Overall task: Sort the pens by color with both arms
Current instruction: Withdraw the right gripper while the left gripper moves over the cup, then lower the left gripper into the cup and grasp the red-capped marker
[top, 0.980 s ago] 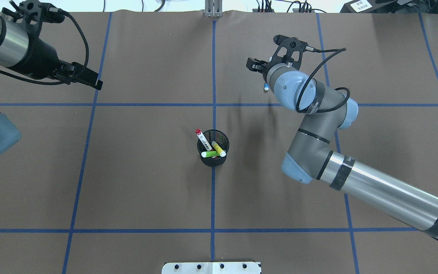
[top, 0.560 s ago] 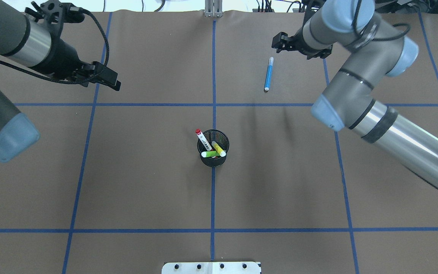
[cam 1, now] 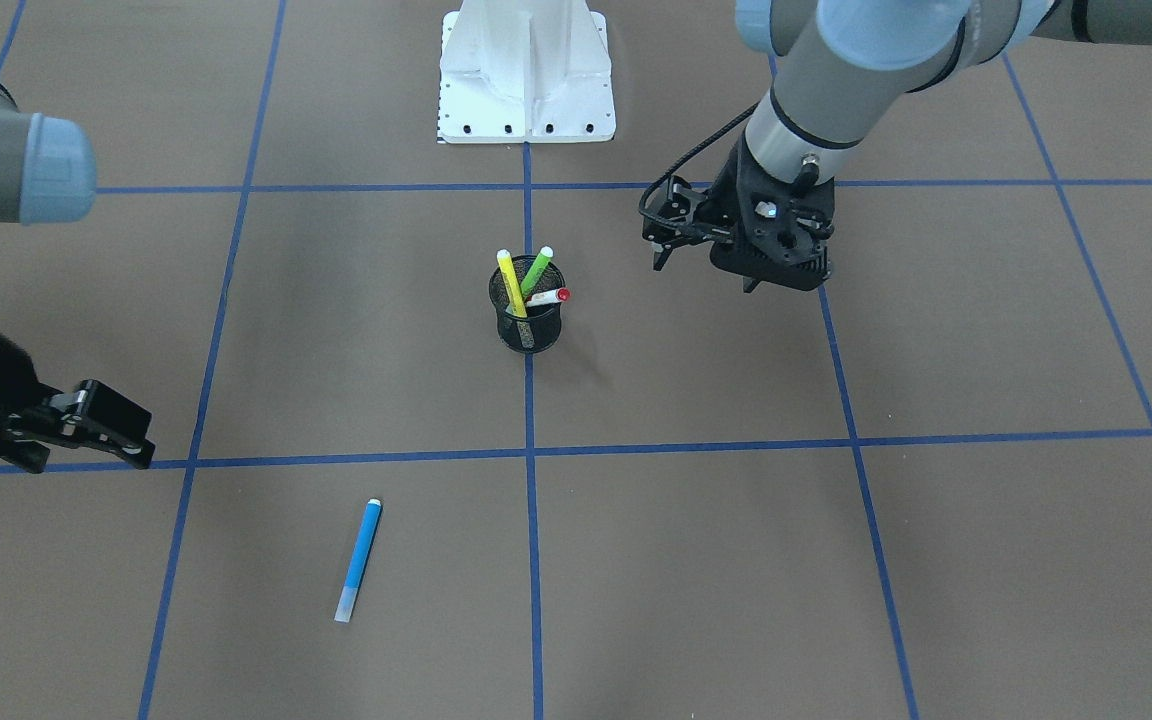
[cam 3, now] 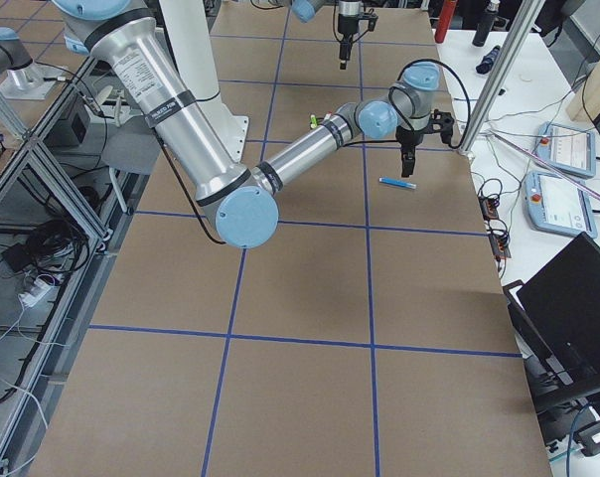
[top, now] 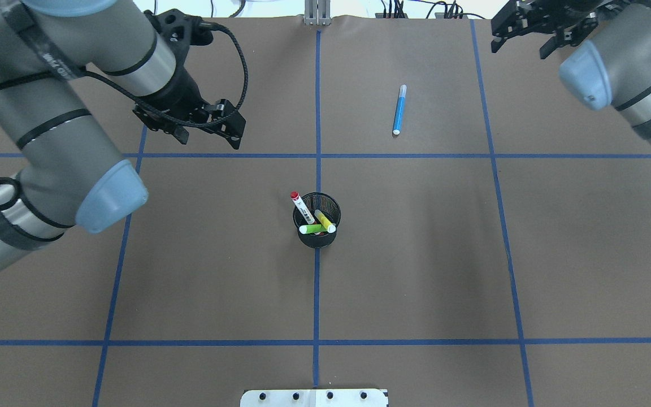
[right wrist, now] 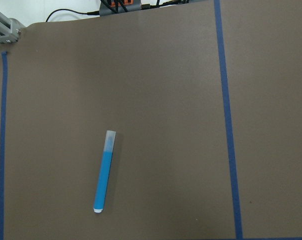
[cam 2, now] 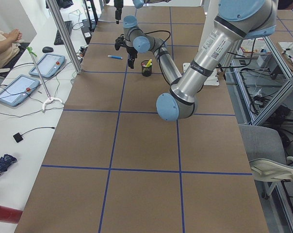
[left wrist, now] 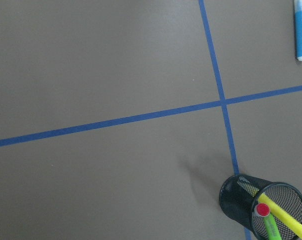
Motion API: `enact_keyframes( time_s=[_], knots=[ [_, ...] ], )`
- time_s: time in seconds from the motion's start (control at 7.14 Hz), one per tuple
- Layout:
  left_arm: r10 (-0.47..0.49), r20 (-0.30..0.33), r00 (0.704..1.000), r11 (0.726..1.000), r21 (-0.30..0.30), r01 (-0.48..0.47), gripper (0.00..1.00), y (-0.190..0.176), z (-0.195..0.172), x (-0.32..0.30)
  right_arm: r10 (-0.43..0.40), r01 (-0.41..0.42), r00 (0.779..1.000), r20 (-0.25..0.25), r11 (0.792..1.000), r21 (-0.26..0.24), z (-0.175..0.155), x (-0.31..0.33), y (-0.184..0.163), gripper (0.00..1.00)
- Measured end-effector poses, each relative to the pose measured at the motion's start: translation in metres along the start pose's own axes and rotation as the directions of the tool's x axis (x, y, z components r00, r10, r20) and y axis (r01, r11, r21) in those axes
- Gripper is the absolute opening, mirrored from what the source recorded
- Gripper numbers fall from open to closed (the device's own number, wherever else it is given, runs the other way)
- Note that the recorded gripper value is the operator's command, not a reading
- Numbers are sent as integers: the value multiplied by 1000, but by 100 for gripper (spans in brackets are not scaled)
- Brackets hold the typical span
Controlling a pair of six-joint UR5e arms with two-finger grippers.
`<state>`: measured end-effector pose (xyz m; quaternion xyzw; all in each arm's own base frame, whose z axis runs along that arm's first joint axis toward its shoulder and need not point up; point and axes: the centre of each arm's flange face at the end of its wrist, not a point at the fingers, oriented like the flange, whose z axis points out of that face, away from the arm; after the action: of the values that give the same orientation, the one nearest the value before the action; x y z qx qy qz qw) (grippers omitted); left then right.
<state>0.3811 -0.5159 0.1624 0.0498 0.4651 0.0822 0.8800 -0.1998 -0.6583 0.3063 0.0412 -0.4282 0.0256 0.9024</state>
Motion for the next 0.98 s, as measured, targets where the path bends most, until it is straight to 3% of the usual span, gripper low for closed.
enact_keyframes(
  time_s=[0.28,0.56,0.7,0.84,0.98],
  knots=[
    [2,20,1000,998,-62,-1,100,-22,37,45,-115,111,992,-46,990,-86,-26,50,-6,100],
    [-19,54,998,993,-115,25,99,-18,80,82,-244,229,967,-78,958,-170,-45,91,-5,100],
    [-18,66,998,991,-134,27,79,-6,98,95,-288,268,953,-88,945,-190,-50,105,-2,100],
    [-18,71,997,989,-145,29,49,5,109,106,-307,285,947,-94,937,-200,-50,111,2,100],
    [-23,74,997,988,-149,34,48,14,116,116,-316,292,944,-96,935,-204,-50,113,3,100]
  ],
)
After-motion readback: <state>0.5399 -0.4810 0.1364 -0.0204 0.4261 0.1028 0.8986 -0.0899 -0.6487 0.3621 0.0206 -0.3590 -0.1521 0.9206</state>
